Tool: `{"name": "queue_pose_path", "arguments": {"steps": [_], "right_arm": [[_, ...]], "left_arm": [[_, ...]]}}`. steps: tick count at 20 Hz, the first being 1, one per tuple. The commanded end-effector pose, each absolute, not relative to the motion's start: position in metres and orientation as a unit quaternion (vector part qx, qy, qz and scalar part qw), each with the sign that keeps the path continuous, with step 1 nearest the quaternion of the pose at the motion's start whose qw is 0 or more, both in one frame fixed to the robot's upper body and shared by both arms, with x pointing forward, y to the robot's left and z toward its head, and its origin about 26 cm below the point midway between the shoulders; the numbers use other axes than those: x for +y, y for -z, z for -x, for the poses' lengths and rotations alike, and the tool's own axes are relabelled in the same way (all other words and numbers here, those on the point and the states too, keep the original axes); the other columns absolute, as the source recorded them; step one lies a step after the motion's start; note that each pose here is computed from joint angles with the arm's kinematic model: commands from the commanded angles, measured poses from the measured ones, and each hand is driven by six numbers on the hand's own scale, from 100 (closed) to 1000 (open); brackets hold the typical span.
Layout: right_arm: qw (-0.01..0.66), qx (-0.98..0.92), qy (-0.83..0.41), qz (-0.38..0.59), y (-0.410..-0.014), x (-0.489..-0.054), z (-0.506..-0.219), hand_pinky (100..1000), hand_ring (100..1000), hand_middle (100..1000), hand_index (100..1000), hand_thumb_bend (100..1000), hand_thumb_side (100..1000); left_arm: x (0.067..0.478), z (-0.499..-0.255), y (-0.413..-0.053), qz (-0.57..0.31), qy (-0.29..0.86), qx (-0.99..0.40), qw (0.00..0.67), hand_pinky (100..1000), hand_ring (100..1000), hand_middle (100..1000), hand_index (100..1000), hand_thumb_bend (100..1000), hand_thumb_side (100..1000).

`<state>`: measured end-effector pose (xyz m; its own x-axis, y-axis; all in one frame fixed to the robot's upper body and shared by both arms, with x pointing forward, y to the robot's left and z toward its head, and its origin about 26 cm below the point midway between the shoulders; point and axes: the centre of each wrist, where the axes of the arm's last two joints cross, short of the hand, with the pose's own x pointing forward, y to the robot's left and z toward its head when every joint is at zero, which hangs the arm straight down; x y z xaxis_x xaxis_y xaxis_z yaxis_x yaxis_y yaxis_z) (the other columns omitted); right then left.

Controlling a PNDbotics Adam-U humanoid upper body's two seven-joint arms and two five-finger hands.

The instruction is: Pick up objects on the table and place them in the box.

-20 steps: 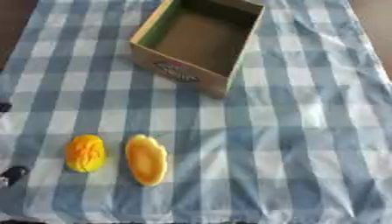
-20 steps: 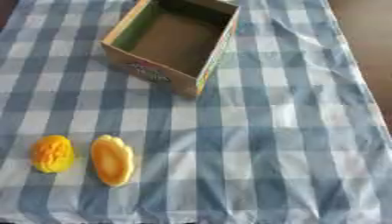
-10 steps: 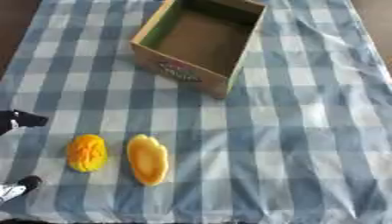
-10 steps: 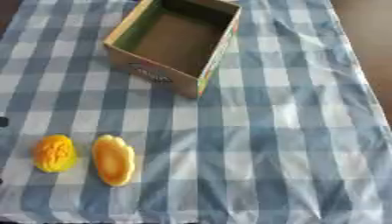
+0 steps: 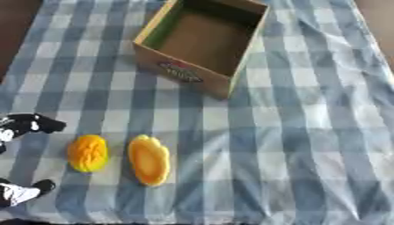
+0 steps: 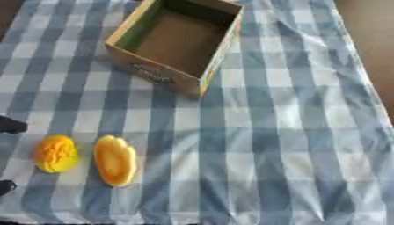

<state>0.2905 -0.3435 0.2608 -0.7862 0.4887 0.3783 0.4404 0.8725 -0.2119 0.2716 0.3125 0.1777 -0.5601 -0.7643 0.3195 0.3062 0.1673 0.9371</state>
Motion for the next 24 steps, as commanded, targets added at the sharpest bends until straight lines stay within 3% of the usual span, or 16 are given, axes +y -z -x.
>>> {"name": "queue_pose_path", "arguments": {"steps": [1,9,24], "right_arm": [[0.200,-0.947,-0.064,0.244,-0.270,-0.342,-0.286,754,860,732,744,100,632],[0.204,-0.947,-0.064,0.241,-0.268,-0.342,-0.287,753,860,731,743,100,640],[0.206,-0.948,-0.059,0.236,-0.267,-0.341,-0.287,752,861,731,743,100,649]], "left_arm": [[0.308,-0.273,-0.189,-0.203,0.614,-0.638,0.419,851,827,788,910,456,108],[0.291,-0.281,-0.201,-0.231,0.636,-0.623,0.392,875,850,804,915,510,144],[0.267,-0.283,-0.193,-0.180,0.662,-0.592,0.423,861,840,796,913,489,166]]}}
